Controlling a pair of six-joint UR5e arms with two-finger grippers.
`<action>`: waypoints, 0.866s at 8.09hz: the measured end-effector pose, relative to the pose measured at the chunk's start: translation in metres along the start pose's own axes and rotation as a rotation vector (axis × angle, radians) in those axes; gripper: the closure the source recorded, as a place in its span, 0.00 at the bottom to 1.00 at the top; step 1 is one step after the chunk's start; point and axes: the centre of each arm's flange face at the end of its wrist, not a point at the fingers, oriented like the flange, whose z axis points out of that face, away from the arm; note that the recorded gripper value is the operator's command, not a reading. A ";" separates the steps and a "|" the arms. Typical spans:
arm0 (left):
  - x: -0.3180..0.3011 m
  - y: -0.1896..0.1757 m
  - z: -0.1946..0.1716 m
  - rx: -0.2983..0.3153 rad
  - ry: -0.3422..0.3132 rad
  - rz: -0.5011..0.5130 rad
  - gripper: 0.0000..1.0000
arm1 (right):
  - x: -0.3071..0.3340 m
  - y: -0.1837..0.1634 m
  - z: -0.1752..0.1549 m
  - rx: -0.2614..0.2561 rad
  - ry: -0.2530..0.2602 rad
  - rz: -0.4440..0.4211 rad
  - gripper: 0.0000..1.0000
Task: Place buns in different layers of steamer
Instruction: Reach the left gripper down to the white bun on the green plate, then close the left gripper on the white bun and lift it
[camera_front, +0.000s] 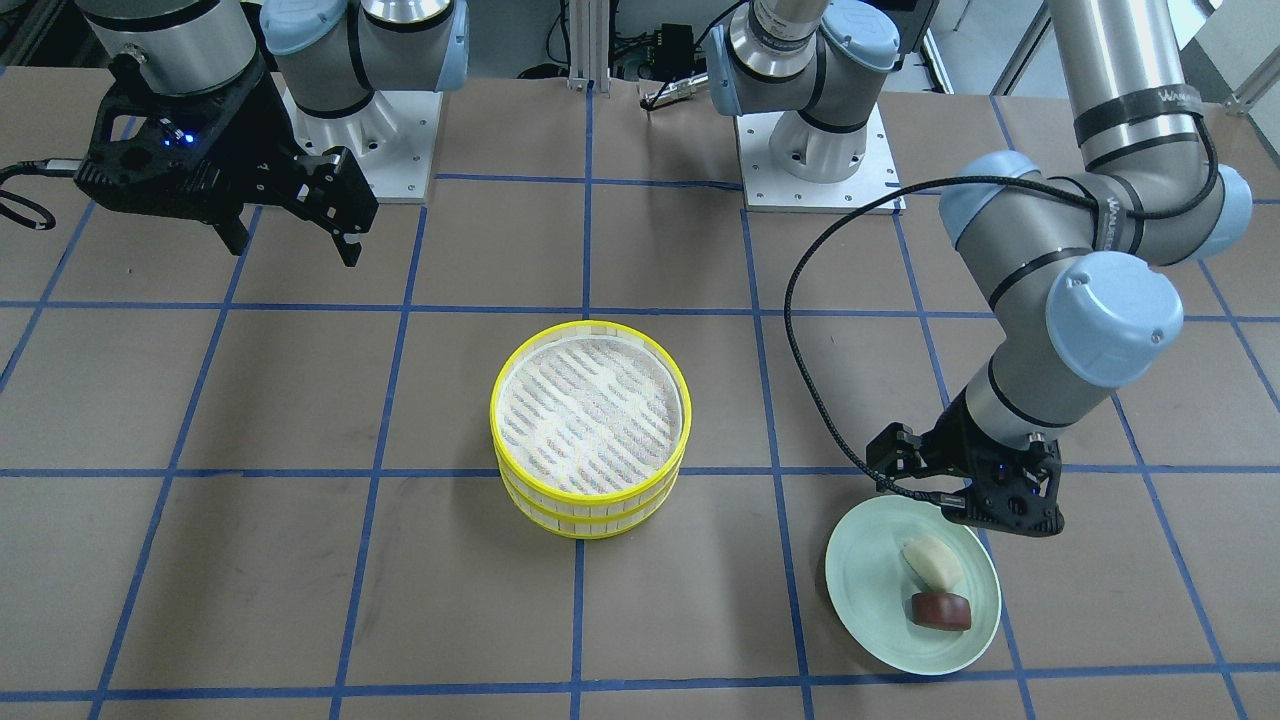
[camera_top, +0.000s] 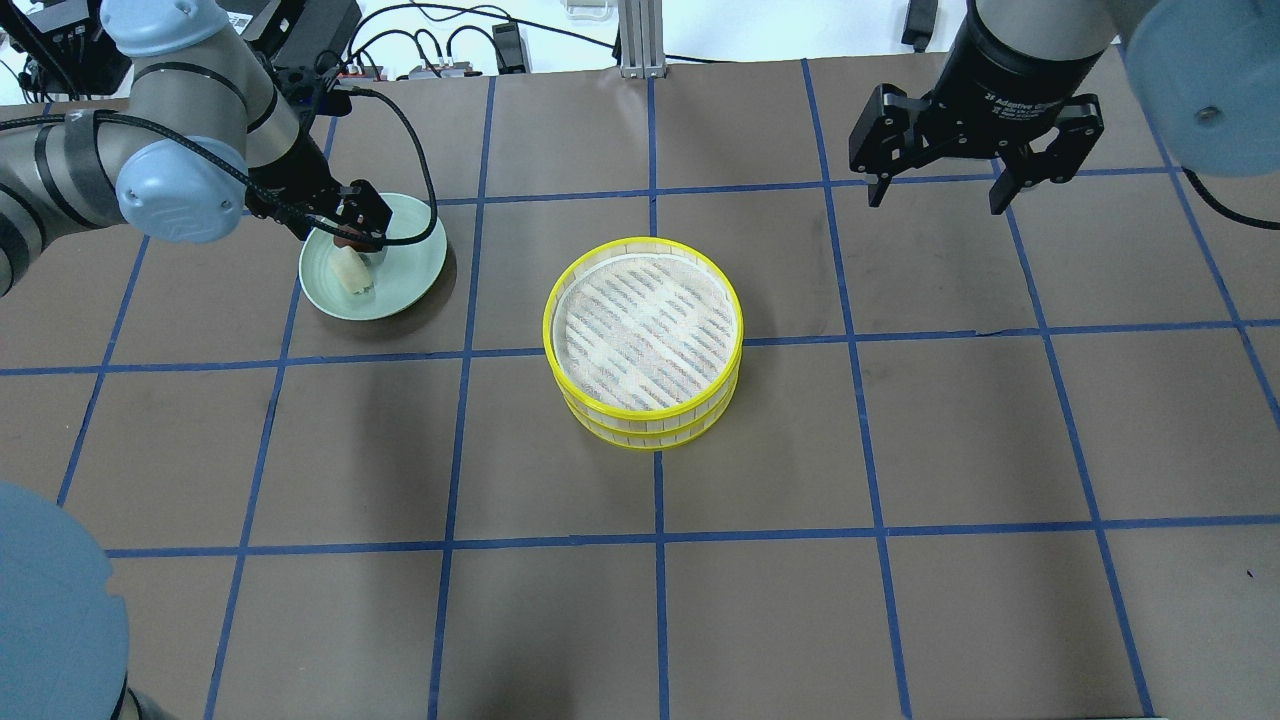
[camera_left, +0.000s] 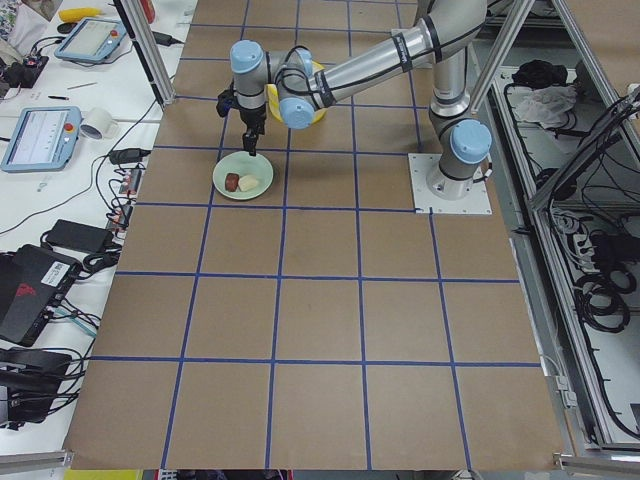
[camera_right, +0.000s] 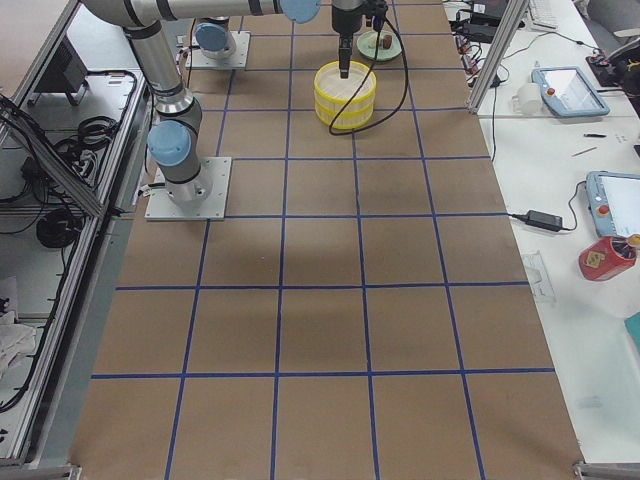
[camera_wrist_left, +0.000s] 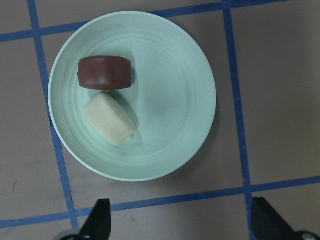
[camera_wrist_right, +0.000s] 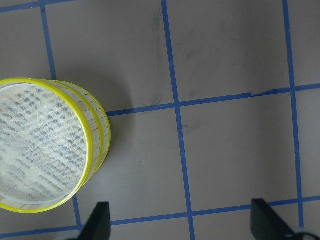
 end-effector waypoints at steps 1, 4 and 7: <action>-0.011 -0.005 0.014 0.009 -0.005 0.064 0.00 | 0.000 0.000 0.000 0.000 0.000 0.000 0.00; -0.040 -0.010 0.048 -0.002 -0.003 0.238 0.00 | -0.001 -0.001 0.002 -0.003 0.001 -0.002 0.00; -0.058 -0.016 0.071 0.007 -0.011 0.329 0.00 | -0.001 -0.001 0.003 -0.006 0.001 -0.002 0.00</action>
